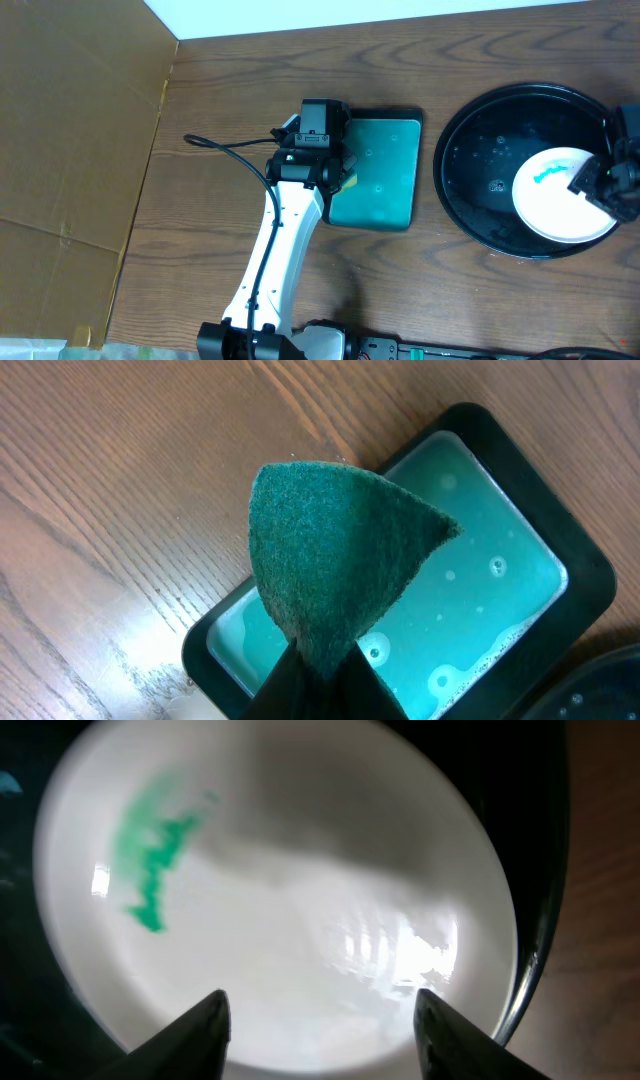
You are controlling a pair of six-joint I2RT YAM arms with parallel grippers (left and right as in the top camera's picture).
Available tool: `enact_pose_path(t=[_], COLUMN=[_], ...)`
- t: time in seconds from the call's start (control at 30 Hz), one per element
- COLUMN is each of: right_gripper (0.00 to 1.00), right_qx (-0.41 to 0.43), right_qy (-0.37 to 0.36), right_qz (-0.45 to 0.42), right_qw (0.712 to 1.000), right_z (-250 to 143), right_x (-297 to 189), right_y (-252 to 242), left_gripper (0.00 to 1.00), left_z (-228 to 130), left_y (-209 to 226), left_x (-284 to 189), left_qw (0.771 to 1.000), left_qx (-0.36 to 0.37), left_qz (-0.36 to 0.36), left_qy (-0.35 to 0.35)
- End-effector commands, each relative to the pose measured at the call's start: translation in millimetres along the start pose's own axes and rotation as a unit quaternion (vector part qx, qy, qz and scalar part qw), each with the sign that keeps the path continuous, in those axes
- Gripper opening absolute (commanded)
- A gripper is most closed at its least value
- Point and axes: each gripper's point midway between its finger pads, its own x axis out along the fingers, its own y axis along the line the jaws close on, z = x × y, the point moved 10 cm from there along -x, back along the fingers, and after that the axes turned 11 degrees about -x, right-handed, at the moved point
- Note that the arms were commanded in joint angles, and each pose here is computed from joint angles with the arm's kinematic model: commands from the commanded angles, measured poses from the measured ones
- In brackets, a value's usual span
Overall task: Clean dirty plates on tray and stack at the side
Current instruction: 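Grip the white plate rim with the right gripper and drag it inward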
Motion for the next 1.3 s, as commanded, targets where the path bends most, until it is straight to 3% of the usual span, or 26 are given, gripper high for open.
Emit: enact_pose_path(t=[0.0, 0.1, 0.3, 0.73, 0.83, 0.97, 1.1, 1.13, 1.27], right_gripper=[0.72, 0.85, 0.88, 0.82, 0.80, 0.82, 0.86, 0.90, 0.89], right_qx=[-0.061, -0.133, -0.199, -0.243, -0.258, -0.278, -0.237, -0.218, -0.134], right_qy=[-0.040, -0.069, -0.083, -0.021, -0.004, -0.039, -0.054, -0.043, 0.026], right_qz=[-0.012, -0.037, -0.093, 0.003, 0.074, 0.151, 0.155, 0.143, 0.055], right_qw=[0.997, 0.988, 0.972, 0.970, 0.963, 0.948, 0.957, 0.965, 0.989], right_z=[14.8, 21.8, 33.7, 29.4, 25.2, 35.1, 52.8, 53.5, 41.8], right_x=[-12.9, -13.5, 2.0, 29.6, 28.8, 23.0, -0.5, -5.9, -20.0], right_y=[7.2, 6.3, -3.3, 7.9, 17.9, 35.8, 48.3, 48.0, 33.7], left_gripper=[0.07, 0.07, 0.08, 0.08, 0.07, 0.07, 0.07, 0.07, 0.07], left_z=[-0.6, -0.6, -0.6, -0.3, 0.0, -0.1, -0.3, -0.4, -0.6], left_y=[2.5, 2.5, 2.4, 2.0, 1.5, 1.6, 2.0, 2.1, 2.5], left_x=[1.4, 1.4, 1.4, 1.4, 1.4, 1.4, 1.4, 1.4, 1.4], left_qw=[1.000, 1.000, 1.000, 1.000, 1.000, 1.000, 1.000, 1.000, 1.000], left_qx=[0.008, 0.008, 0.008, 0.008, 0.007, 0.007, 0.008, 0.008, 0.008], left_qz=[0.004, 0.004, 0.004, 0.003, 0.001, 0.001, 0.003, 0.003, 0.004], left_qy=[-0.001, -0.001, -0.001, -0.002, -0.003, -0.003, -0.002, -0.002, -0.001])
